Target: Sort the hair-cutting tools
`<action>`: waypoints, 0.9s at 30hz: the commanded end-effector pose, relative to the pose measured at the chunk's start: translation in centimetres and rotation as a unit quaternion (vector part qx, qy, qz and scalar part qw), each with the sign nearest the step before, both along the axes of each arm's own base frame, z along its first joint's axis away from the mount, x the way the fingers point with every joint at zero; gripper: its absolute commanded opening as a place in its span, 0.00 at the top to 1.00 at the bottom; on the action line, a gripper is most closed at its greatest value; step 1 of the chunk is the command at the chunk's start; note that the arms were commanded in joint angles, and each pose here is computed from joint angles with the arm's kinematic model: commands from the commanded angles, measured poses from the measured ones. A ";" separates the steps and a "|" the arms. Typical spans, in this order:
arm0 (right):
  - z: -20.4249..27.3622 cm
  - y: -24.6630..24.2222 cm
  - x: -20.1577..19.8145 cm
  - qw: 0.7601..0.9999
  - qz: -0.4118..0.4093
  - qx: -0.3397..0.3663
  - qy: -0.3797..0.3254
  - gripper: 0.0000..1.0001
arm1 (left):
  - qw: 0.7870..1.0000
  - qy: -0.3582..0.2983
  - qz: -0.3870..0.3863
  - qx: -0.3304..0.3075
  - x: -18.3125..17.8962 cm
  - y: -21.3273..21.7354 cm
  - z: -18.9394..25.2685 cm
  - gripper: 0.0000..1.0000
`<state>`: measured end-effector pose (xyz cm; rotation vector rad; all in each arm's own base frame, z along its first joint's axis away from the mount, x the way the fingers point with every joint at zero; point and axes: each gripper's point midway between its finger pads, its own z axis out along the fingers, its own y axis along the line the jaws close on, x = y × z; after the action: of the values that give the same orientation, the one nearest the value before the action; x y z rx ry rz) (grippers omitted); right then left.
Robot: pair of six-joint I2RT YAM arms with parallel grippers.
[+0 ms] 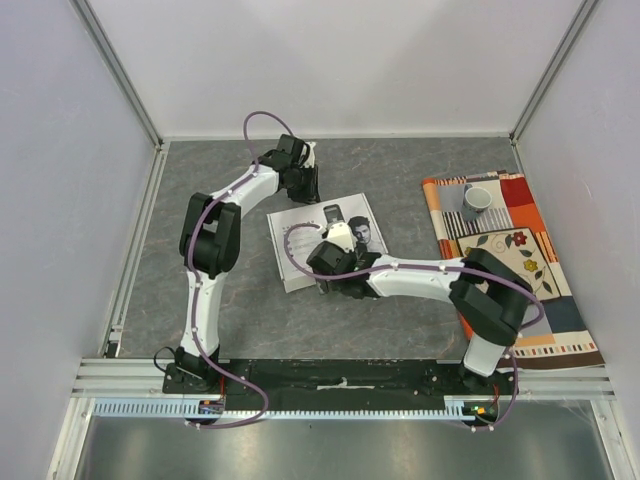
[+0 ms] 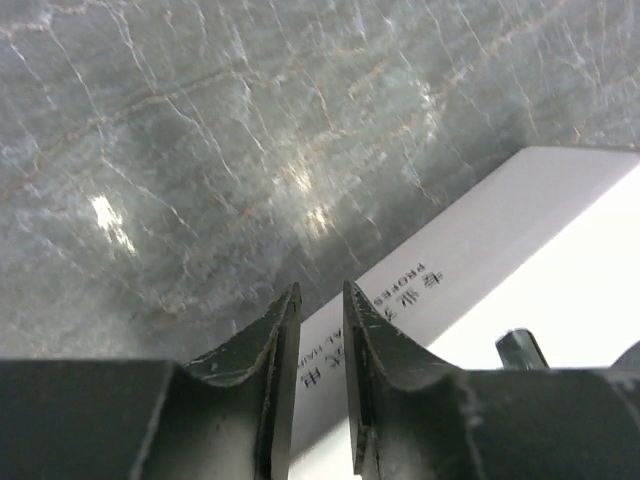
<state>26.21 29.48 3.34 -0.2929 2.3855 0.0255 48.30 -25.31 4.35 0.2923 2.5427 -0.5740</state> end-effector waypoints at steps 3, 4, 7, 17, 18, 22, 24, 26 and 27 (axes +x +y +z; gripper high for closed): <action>12.1 0.2 2.9 0.992 0.010 0.060 -0.106 0.02 | 0.998 -0.046 -0.038 0.003 -2.8 -0.5 9.9 0.63; 13.0 -0.1 3.0 0.992 0.016 0.054 -0.114 0.02 | 0.998 -0.058 -0.036 0.005 -2.7 -0.3 10.8 0.61; 16.9 -0.9 3.7 0.989 0.022 0.072 -0.129 0.02 | 0.995 -0.096 -0.017 0.002 -2.2 1.1 14.4 0.54; 21.8 -5.8 9.2 0.988 0.006 0.077 -0.135 0.02 | 0.987 -0.160 0.020 -0.012 -4.2 4.3 21.2 0.00; 22.2 -6.1 9.6 0.987 0.011 0.082 -0.138 0.02 | 0.987 -0.161 0.022 -0.013 -4.5 4.5 21.4 0.00; 24.5 -8.8 11.4 0.979 -0.027 0.060 -0.190 0.02 | 0.982 -0.184 0.037 -0.031 -7.5 5.7 22.9 0.00; 25.1 -10.8 12.1 0.976 -0.058 0.032 -0.208 0.02 | 0.981 -0.182 0.050 -0.031 -8.8 6.4 22.5 0.00; 25.7 -12.1 12.6 0.972 -0.077 0.012 -0.221 0.02 | 0.975 -0.206 0.072 -0.036 -9.9 7.5 24.1 0.00; 26.2 -13.3 12.9 0.969 -0.092 -0.004 -0.230 0.02 | 0.975 -0.201 0.084 -0.032 -10.5 8.0 23.3 0.00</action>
<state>37.81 19.32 24.62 -0.1395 2.0743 -0.0030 39.08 -18.81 24.78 0.2543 2.2429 -0.4967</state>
